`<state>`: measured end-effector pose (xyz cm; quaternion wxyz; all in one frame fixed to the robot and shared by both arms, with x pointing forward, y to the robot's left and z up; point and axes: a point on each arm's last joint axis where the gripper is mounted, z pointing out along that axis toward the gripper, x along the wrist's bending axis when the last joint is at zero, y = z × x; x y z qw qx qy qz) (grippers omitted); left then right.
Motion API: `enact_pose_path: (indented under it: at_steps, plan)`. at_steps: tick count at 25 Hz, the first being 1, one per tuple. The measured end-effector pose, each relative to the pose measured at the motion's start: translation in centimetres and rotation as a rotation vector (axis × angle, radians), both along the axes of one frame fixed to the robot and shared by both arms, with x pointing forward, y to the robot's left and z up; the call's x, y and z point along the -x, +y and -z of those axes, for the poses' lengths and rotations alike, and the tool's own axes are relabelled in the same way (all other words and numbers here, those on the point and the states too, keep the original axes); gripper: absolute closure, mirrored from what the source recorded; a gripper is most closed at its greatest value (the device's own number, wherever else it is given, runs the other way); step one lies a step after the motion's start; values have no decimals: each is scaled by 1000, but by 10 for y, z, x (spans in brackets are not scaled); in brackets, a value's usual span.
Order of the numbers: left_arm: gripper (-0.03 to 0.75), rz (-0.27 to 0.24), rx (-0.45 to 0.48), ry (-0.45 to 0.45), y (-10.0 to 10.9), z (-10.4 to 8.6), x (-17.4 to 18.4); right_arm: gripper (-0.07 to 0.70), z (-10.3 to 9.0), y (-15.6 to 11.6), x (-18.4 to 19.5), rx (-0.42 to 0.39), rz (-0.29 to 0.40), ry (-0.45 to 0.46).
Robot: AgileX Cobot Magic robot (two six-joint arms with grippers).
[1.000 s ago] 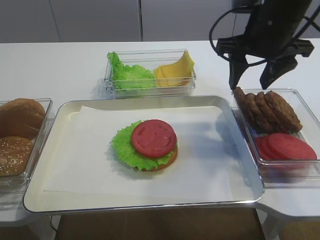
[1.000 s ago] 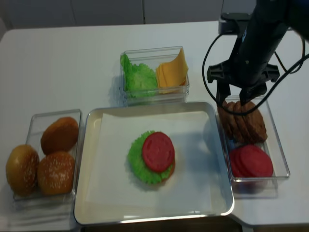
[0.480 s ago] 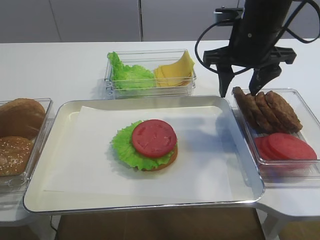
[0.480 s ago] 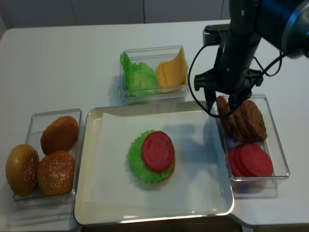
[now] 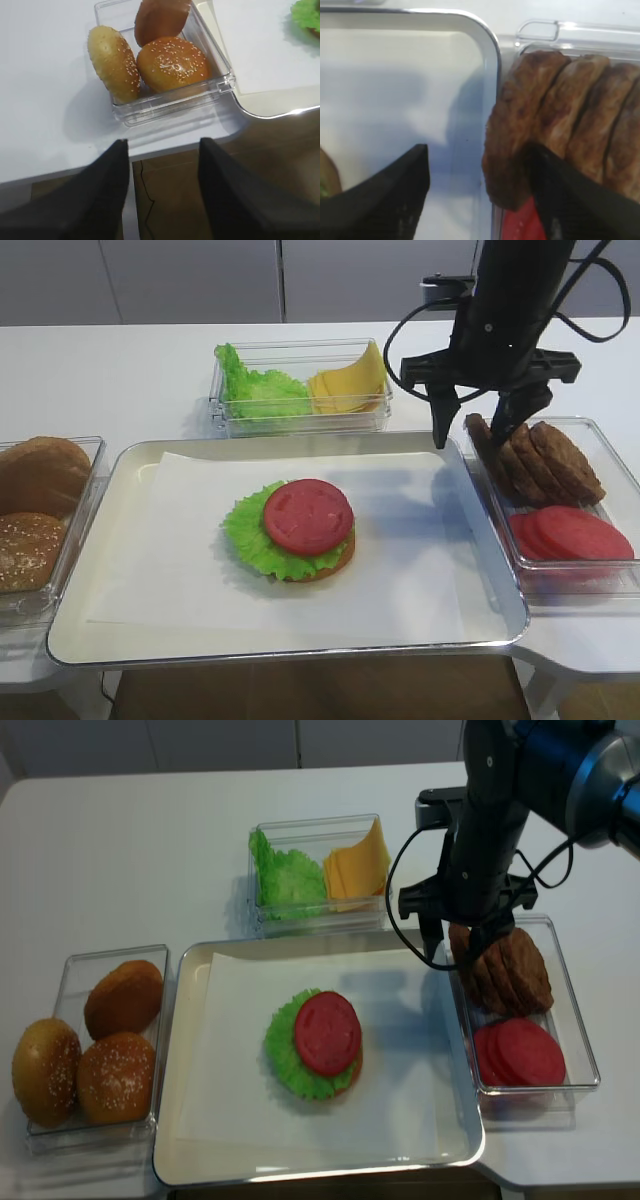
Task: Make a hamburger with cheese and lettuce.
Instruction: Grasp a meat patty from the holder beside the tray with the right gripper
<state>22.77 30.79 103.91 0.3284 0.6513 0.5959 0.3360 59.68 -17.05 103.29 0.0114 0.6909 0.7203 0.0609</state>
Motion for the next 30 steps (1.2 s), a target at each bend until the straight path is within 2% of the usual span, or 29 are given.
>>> enact_pose_path:
  at_steps: [23,26,30]
  plan:
    - [375,0,0,0,0,0,0,139,0,0,0,3,-2,-2]
    - [375,0,0,0,0,0,0,171,0,0,0,2,-1,-3]
    - [382,0,0,0,0,0,0,270,0,0,0,2,-1,-3]
